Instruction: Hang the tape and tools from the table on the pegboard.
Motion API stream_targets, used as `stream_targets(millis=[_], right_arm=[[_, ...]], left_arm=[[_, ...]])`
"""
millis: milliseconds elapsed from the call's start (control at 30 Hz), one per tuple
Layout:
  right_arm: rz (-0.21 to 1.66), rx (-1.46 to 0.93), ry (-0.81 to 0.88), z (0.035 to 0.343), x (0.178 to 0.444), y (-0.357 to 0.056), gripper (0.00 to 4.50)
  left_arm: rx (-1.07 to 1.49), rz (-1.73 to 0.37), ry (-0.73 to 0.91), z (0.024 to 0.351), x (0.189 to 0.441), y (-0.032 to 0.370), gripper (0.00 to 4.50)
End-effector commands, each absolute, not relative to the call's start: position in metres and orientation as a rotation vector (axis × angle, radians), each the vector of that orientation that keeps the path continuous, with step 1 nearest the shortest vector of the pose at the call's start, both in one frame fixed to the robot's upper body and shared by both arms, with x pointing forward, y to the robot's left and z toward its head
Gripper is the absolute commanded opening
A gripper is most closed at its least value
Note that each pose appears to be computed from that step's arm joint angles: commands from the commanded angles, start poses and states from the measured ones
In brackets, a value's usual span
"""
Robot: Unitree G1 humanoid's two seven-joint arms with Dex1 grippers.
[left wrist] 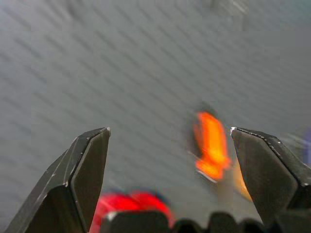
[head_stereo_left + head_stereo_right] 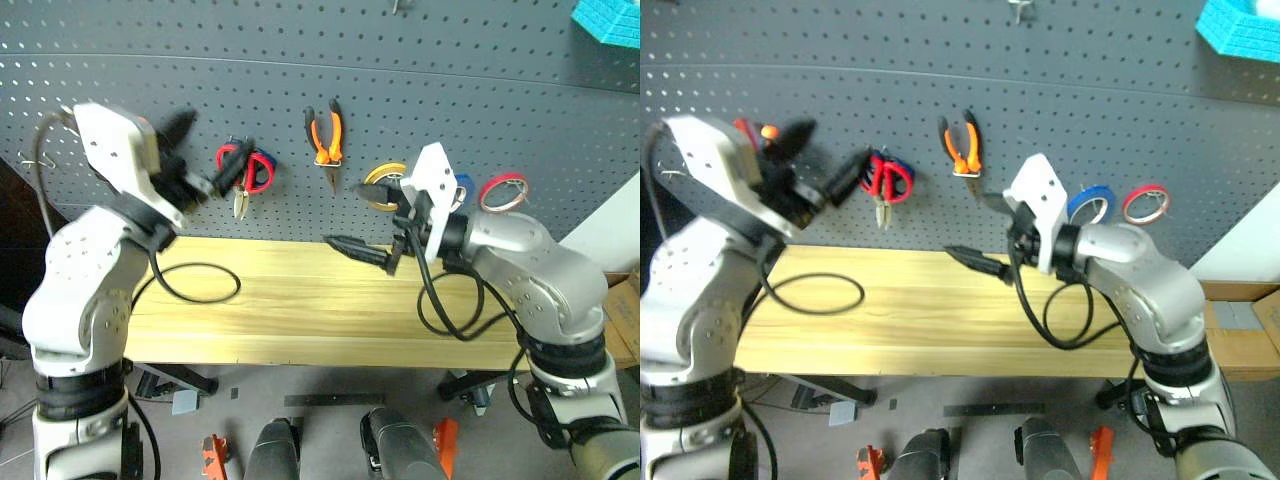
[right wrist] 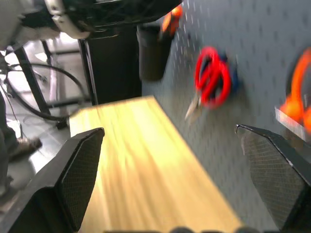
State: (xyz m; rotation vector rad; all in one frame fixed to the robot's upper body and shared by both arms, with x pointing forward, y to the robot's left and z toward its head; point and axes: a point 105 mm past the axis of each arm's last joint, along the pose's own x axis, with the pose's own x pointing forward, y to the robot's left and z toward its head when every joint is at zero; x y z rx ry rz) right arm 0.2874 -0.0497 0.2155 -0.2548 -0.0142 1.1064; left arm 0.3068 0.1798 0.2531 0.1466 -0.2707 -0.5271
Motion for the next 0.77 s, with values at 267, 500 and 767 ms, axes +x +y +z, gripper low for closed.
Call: stream_targets(millis=[267, 500, 767], right_arm=[[0.813, -0.218, -0.017, 0.144, 0.309, -0.081, 4.50], [0.427, -0.077, 0.011, 0.086, 0.339, -0.132, 4.50], [0.390, -0.123, 0.122, 0.025, 0.327, -0.151, 4.50]], left_arm=[[0.091, -0.306, 0.003, 0.158, 0.304, 0.203, 4.26], [0.113, -0.052, 0.038, 0.108, 0.313, 0.242, 4.26], [0.181, 0.145, 0.104, 0.056, 0.305, 0.277, 4.26]])
